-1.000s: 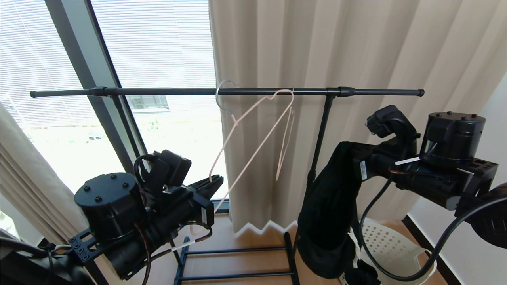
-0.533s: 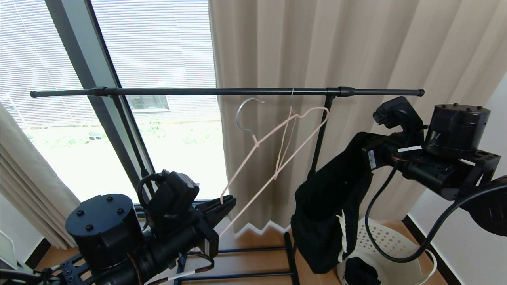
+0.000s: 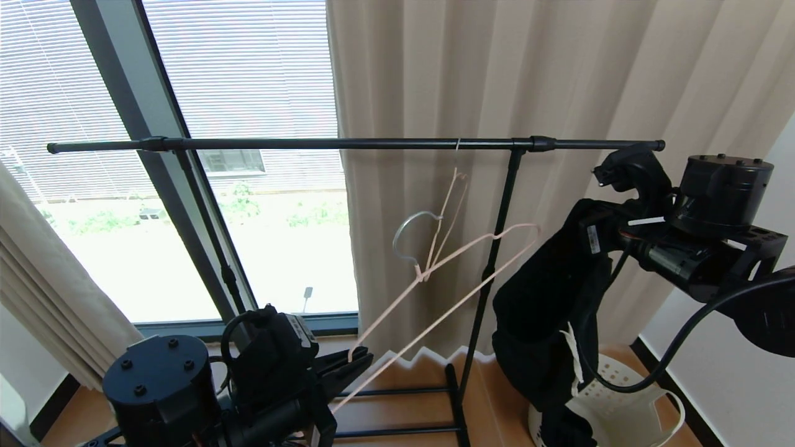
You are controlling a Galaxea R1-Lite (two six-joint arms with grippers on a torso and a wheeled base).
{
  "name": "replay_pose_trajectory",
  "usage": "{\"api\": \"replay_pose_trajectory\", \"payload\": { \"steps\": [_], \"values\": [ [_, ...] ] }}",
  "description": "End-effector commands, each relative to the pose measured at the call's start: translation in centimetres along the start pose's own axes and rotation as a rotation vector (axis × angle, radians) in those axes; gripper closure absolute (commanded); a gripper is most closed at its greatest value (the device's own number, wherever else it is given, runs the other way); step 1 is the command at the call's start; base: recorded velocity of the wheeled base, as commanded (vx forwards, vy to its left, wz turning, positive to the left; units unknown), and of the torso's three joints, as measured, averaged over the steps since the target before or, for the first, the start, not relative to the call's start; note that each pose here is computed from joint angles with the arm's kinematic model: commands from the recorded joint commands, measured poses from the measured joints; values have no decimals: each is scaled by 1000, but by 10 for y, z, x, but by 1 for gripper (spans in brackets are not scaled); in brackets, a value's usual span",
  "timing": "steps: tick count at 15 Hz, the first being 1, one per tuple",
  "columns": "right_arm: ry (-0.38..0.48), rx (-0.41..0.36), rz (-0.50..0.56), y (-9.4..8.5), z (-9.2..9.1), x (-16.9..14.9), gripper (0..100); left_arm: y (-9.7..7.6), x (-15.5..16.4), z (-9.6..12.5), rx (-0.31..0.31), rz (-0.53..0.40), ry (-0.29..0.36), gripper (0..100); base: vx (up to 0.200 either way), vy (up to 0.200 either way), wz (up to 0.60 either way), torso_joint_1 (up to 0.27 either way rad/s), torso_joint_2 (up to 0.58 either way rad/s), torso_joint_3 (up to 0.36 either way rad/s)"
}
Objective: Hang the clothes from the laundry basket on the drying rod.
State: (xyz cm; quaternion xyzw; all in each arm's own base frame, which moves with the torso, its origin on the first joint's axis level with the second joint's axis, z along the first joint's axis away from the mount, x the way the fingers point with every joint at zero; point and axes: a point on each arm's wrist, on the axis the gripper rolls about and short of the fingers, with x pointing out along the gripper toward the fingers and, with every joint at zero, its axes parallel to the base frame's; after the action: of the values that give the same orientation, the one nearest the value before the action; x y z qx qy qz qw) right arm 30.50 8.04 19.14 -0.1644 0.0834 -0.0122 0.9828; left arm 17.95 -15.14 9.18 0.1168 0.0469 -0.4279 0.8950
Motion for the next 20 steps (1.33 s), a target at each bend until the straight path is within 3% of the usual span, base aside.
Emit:
{"api": "replay_pose_trajectory", "payload": {
  "steps": [1, 4, 8, 13, 20],
  "values": [
    [-1, 0, 0, 0, 0, 1, 100, -8, 4, -9, -2, -34, 42, 100, 0, 0, 0, 0, 0, 0],
    [-1, 0, 0, 0, 0, 0, 100, -14, 6, -14, 2, -55, 32, 100, 0, 0, 0, 0, 0, 0],
    [5, -5, 19, 5, -2, -3, 100, -19, 11, -26, -5, -73, 72, 100, 0, 0, 0, 0, 0, 0],
    [20, -34, 74, 32, -6, -16, 100, -17, 13, -25, -4, -64, 63, 100, 0, 0, 0, 0, 0, 0],
    [17, -53, 113, 48, -6, -30, 100, -15, 16, -21, -2, -43, 46, 100, 0, 0, 0, 0, 0, 0]
  ]
}}
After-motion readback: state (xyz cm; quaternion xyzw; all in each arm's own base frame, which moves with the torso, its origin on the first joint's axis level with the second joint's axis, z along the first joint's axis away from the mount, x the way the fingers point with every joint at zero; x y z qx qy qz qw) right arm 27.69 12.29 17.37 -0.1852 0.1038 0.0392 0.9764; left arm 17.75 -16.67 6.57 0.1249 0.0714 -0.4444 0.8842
